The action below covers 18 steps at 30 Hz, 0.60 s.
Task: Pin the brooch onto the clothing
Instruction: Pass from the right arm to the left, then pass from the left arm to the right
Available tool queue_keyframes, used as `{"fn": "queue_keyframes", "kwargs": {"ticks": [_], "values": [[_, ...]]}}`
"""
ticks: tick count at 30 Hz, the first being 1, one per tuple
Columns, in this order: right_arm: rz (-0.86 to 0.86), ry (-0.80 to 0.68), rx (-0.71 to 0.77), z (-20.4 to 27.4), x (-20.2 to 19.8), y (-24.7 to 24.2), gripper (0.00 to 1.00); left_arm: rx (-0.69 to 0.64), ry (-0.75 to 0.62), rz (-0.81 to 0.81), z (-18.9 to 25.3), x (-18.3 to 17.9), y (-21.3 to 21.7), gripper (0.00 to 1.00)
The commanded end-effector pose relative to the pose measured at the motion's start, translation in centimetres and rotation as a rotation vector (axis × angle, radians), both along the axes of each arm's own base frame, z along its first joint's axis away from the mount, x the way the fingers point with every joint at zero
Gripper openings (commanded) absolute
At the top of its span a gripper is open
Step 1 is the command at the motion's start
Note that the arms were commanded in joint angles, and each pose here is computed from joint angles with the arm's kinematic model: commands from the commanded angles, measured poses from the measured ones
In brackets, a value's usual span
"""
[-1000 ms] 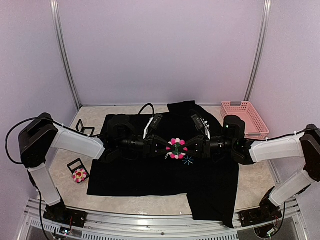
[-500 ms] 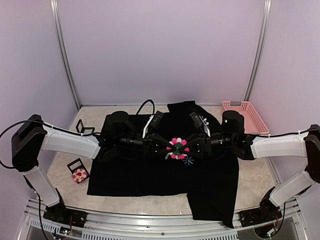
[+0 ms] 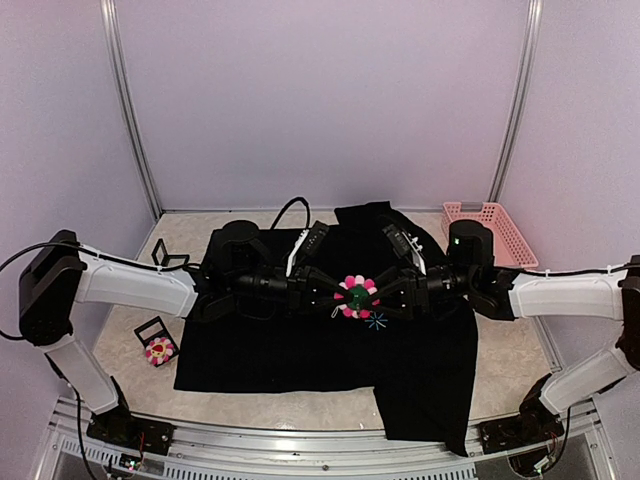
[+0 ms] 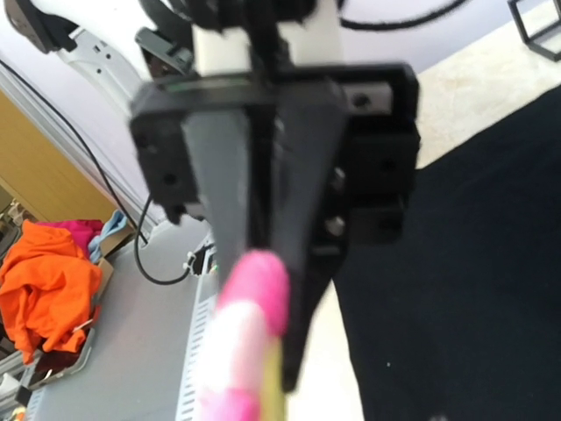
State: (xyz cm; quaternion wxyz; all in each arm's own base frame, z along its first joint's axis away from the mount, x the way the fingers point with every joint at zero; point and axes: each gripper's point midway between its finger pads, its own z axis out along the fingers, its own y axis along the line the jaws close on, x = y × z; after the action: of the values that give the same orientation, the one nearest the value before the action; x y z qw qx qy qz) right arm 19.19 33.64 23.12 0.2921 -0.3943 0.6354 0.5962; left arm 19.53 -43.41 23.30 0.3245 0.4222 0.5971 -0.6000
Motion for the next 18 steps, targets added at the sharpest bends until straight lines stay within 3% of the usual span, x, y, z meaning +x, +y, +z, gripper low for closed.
{"fn": "queue_keyframes", "kwargs": {"ticks": [1, 9, 18], "values": [[-0.014, 0.022, -0.034, -1.3, -0.5, 0.1, 0.68, -0.043, -0.055, 0.042, 2.6, 0.4, 0.1, 0.0], [-0.145, -0.018, -0.056, -0.3, 0.1, -0.4, 0.68, -0.037, 0.022, 0.119, 3.1, 1.9, 1.2, 0.0], [-0.347, -0.116, -0.005, 5.4, -0.1, -3.2, 0.5, -0.035, -0.057, 0.248, 7.3, -0.9, 3.7, 0.0]]}}
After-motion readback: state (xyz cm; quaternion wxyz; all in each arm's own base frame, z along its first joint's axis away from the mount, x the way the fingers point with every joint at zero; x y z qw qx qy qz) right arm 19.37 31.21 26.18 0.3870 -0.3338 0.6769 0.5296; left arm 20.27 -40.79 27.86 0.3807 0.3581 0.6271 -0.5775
